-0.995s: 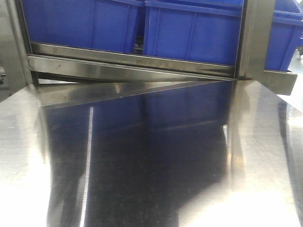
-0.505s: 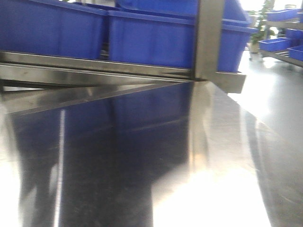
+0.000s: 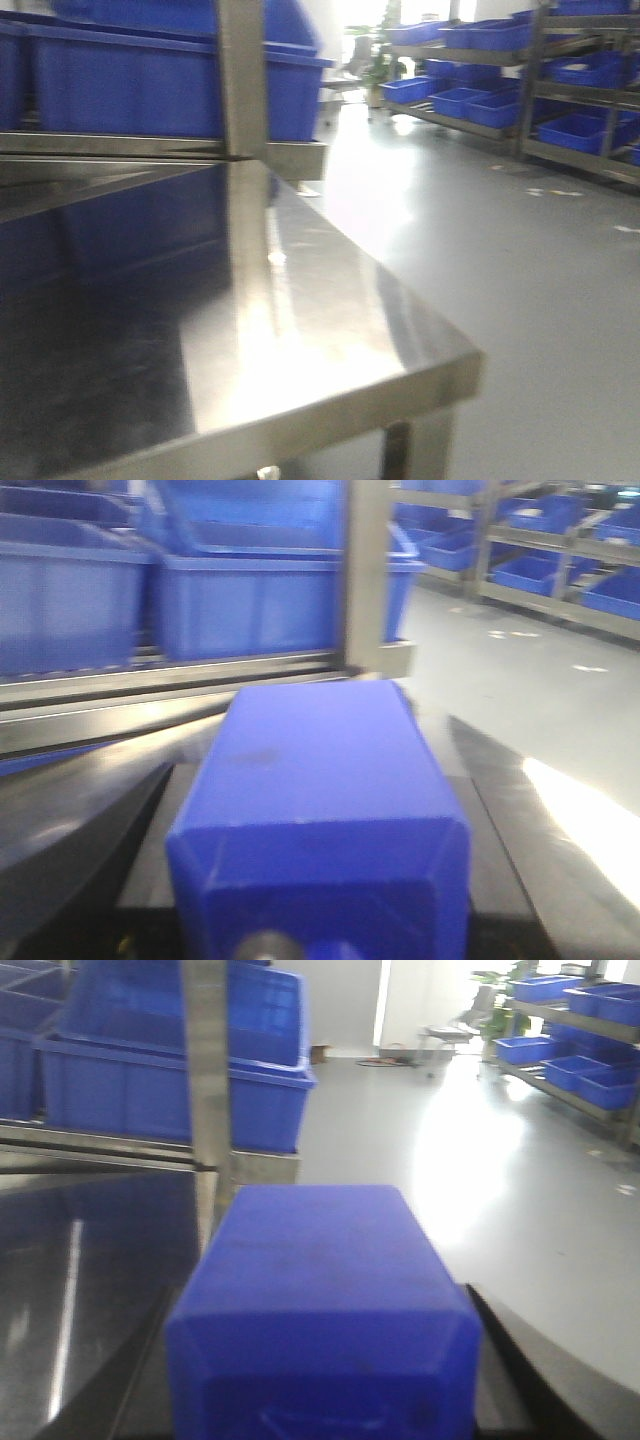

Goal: Pick and sort blue part to right shelf
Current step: 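Drive away from the table holding both blue parts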

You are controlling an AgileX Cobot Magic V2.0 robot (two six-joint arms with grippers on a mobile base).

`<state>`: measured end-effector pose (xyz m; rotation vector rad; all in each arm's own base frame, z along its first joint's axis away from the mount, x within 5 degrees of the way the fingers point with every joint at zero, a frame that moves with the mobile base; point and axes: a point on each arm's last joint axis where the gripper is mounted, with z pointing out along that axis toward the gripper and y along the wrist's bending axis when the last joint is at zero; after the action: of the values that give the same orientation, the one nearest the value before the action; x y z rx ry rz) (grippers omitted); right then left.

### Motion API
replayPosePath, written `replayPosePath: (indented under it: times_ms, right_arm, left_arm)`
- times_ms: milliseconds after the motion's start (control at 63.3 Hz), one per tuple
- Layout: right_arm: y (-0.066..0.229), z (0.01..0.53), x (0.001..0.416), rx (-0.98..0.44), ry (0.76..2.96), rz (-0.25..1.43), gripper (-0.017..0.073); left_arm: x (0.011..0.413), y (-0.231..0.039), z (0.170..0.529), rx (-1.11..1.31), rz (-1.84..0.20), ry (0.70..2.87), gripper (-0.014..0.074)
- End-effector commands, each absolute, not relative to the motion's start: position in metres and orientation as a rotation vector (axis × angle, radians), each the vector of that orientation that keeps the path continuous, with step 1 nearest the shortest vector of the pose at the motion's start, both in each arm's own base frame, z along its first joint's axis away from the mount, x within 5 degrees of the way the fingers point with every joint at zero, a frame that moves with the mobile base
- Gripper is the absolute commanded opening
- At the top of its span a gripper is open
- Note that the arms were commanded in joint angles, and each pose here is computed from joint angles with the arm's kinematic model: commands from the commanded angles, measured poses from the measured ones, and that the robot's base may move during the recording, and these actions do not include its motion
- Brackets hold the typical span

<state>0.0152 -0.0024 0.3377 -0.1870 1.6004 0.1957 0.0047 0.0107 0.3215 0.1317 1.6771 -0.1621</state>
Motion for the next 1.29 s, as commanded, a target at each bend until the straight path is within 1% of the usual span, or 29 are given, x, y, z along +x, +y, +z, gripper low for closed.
replayPosePath:
  times_ms: [0,1279]
  right_arm:
    - [-0.0021,0.3534,0.0152,-0.196,1.496,0.187,0.0192]
    - [-0.0021,0.3534,0.0152,-0.196,1.496,0.187,0.0192]
  left_arm:
    - [0.0048,0.0097,0.3369,0.141,-0.179,1.581,0.0333]
    - [0.0048,0.0097,0.3369,0.141,-0.179,1.581,0.0333]
